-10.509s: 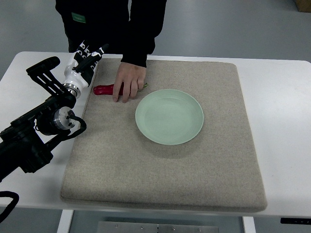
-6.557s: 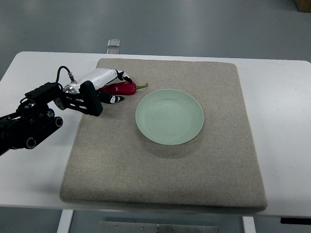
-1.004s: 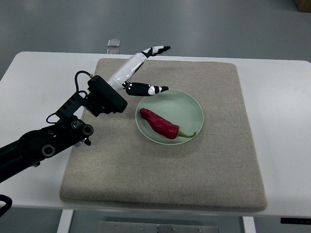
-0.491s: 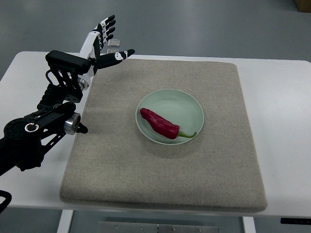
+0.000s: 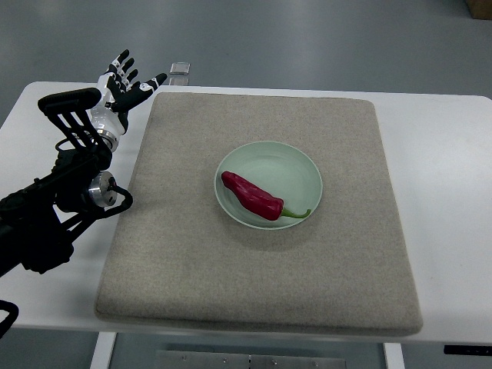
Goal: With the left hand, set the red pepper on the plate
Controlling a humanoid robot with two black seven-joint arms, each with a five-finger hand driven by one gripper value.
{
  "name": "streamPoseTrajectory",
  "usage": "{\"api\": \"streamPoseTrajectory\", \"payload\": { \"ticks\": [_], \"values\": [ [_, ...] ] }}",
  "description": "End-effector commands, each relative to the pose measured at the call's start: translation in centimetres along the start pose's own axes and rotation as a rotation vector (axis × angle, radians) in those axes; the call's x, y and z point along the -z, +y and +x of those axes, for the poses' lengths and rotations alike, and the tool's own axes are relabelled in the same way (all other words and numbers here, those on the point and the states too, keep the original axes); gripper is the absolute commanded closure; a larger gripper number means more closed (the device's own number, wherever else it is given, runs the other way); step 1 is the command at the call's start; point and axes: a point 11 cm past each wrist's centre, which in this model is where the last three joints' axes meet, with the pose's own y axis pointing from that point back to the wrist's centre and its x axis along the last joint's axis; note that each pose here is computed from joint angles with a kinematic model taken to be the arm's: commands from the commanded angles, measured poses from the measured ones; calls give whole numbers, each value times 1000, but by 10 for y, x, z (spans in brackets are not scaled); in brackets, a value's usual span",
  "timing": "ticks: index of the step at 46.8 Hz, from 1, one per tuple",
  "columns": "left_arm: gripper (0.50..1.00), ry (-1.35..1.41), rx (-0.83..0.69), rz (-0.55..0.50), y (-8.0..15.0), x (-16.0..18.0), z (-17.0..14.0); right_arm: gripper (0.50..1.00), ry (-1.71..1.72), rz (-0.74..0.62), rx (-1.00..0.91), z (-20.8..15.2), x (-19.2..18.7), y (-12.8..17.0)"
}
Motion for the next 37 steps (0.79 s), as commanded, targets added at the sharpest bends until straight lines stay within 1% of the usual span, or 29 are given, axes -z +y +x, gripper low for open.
{"api": "streamPoseTrajectory", "payload": {
  "ticks": [1, 10, 16, 33, 37],
  "values": [
    [506, 27, -10, 10, 0, 1, 1, 572, 0, 0, -1, 0, 0, 0],
    [506, 59, -16, 7, -2, -2, 2, 572, 0, 0, -1, 0, 0, 0],
    [504, 99, -19, -17, -6, -12, 5, 572, 0, 0, -1, 0, 0, 0],
    [504, 134, 1, -14, -4, -9, 5, 572, -3, 0, 5, -1, 0, 0],
    [504, 158, 10, -13, -3, -7, 0, 572, -3, 0, 7, -1, 0, 0]
  ]
}}
